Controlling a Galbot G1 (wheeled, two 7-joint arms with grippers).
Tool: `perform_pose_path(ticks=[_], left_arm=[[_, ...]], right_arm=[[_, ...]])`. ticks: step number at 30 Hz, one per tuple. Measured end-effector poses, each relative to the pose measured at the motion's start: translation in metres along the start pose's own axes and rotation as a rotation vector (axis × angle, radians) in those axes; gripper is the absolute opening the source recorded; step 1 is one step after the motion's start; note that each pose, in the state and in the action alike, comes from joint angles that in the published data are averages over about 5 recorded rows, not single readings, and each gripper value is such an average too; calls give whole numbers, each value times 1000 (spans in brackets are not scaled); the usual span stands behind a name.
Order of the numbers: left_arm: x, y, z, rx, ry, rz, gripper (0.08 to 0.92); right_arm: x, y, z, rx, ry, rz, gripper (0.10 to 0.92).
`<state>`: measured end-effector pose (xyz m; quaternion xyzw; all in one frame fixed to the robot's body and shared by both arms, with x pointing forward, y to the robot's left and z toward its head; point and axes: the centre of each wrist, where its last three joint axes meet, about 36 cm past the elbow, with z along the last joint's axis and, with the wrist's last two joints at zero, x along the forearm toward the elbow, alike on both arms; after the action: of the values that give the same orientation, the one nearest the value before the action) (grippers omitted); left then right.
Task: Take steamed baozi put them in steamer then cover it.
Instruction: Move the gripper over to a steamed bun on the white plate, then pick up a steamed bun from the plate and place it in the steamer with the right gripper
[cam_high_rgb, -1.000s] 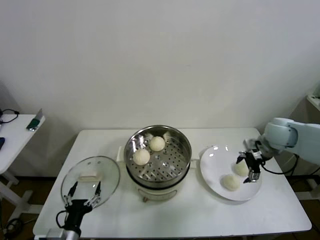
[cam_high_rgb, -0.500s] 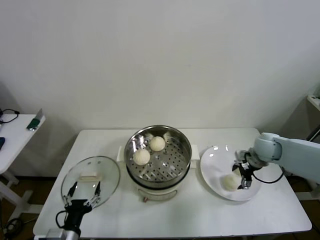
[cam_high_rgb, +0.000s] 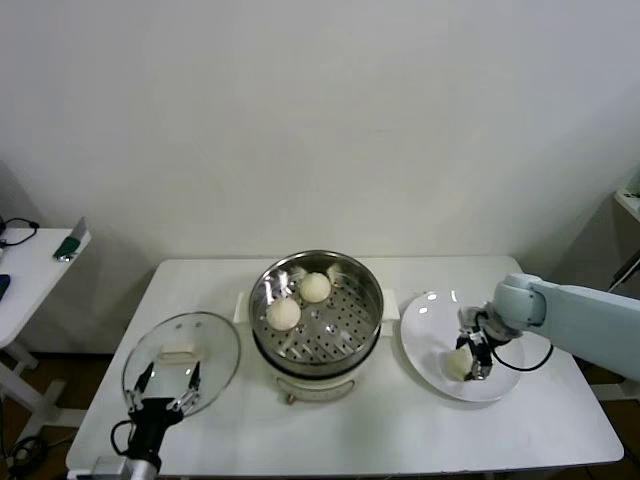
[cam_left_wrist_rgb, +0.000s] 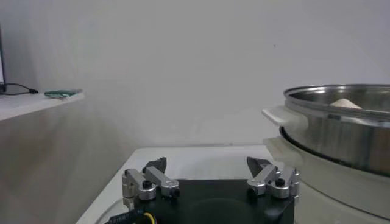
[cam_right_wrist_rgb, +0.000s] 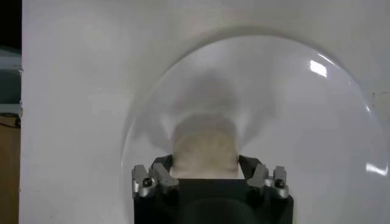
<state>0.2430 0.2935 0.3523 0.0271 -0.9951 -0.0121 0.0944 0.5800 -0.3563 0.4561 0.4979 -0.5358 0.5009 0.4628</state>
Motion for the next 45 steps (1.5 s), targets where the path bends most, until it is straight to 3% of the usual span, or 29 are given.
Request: perform_pose_path(ticks=[11,21,28,35,45], left_arm=[[-2,-1,-1,2,-4,0,823],[-5,-1,-3,-5,-9,6,823],[-6,-1,-5,-11,-14,7,823],[-3,-1,-5,-14,-12,4,823],[1,0,-5,-14,-10,-4,823]], right_arm=[[44,-23,-21,119,1,17,688],[183,-62,-97,462,-7,130,687],[256,-41,-188,801,5,219,688],[258,-4,-263,1085,13,238,691],[199,27,-313,1297,5,176,688]])
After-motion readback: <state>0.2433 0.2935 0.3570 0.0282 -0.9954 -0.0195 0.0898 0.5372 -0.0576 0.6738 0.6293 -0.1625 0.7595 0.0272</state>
